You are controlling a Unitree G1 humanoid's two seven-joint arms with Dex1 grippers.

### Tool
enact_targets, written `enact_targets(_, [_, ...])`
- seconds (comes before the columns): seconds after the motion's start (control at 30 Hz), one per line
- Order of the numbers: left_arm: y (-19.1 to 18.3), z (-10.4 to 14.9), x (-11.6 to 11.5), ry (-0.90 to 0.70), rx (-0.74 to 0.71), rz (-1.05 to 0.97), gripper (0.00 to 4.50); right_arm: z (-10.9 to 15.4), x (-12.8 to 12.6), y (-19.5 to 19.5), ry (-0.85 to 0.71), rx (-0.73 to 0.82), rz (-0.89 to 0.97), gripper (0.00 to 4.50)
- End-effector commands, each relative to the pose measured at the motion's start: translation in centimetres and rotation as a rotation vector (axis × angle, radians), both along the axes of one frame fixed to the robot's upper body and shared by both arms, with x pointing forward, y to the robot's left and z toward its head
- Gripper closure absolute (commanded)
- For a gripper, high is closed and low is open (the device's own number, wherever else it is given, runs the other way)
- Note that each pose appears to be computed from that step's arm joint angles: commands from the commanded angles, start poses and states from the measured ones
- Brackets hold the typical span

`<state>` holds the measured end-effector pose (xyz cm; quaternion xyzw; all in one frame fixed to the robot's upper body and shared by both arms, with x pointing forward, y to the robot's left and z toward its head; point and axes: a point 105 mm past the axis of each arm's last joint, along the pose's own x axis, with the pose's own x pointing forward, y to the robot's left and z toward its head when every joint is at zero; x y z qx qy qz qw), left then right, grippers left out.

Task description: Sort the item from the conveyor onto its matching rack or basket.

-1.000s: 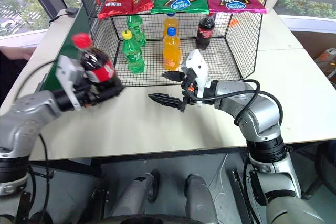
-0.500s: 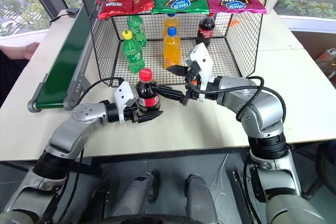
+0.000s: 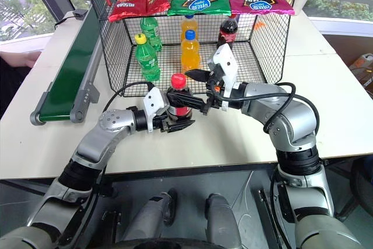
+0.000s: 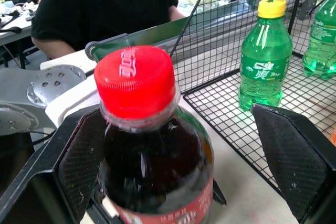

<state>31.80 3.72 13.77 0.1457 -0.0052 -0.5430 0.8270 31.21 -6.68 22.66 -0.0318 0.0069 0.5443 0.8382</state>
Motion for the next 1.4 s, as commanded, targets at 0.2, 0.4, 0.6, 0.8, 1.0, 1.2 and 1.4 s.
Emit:
enact_targets(0.2, [-0.5, 2.6, 0.1, -0.062, -0.064, 0.004, 1.5, 1.8, -0.7, 0.2, -0.055, 0.042, 0.047, 3.19])
enact_targets(0.4, [-0.4, 2.7, 0.4, -0.042, -0.082, 0.039, 1.5, 1.8, -0.6, 0.2, -0.061, 0.038, 0.033, 3.29])
enact_targets(0.6, [-0.5, 3.3, 0.2, 0.018, -0.131, 0.029, 0.01, 1.9, -0.7, 0.2, -0.07, 0.043, 0.029, 3.29])
enact_targets(0.8, [-0.2, 3.0, 0.0, 0.036, -0.109, 0.033, 0.01, 1.9, -0.2, 0.0, -0.075, 0.039, -0.001, 3.29])
enact_targets(1.0, [2.2, 1.9, 0.0, 0.038, -0.028, 0.11, 0.01, 2.3, 2.1, -1.3, -0.101, 0.043, -0.147, 3.29])
enact_targets(1.2, [4.4, 1.0, -0.5, 0.092, -0.053, 0.203, 0.01, 4.0, 4.4, -3.0, -0.093, 0.114, -0.296, 3.29])
enact_targets(1.4, [5.1, 0.3, -0.8, 0.118, -0.098, 0.291, 0.01, 5.8, 6.7, -5.1, -0.101, 0.2, -0.439, 3.29])
